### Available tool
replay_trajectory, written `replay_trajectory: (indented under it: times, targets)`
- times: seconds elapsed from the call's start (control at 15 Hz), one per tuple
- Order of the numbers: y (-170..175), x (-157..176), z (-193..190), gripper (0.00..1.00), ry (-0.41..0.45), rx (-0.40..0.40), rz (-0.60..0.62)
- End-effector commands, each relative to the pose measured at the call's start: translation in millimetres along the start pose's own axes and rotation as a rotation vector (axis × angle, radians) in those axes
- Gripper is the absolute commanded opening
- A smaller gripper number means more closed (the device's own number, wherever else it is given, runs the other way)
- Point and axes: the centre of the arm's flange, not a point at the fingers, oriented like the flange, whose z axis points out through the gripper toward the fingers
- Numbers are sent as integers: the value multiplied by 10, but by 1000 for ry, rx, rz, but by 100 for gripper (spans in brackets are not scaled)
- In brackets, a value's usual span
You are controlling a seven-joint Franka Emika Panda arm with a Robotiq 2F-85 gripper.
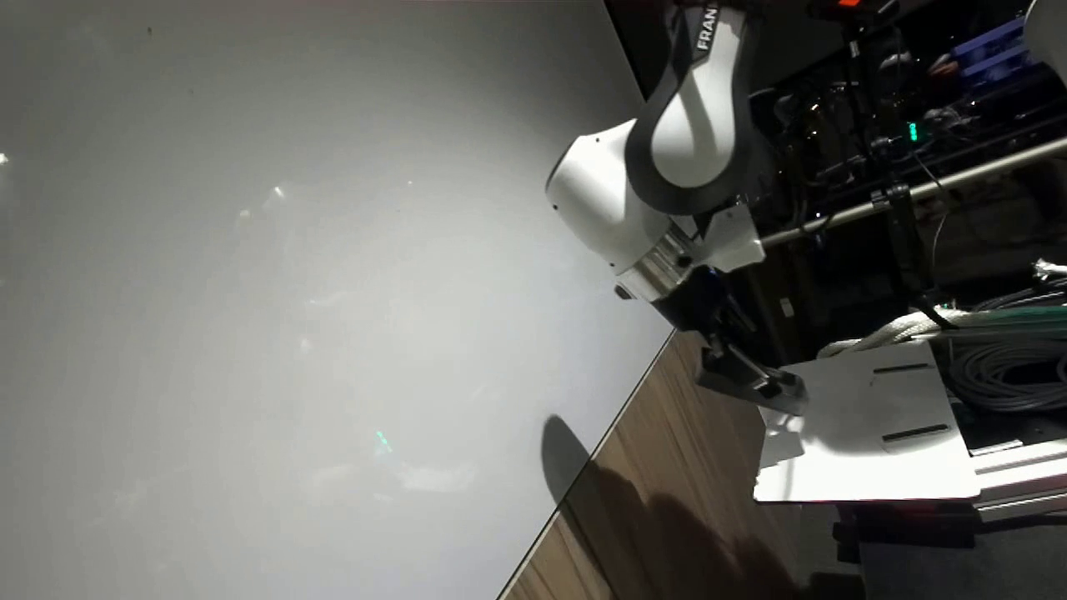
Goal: Use the black eraser to erase the markings on the white board
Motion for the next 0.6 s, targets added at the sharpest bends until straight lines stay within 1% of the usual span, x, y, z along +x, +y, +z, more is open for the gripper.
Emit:
replay_trajectory:
  times: [0.0,0.13,0.2,0.33,0.53]
  targets:
    - [308,-516,455,28,-1,64,39]
    - [445,-572,431,28,17,65,47]
    - [505,-574,362,28,38,56,48]
    - [615,-530,137,28,66,68,49]
    - [677,-475,49,28,113,82,61]
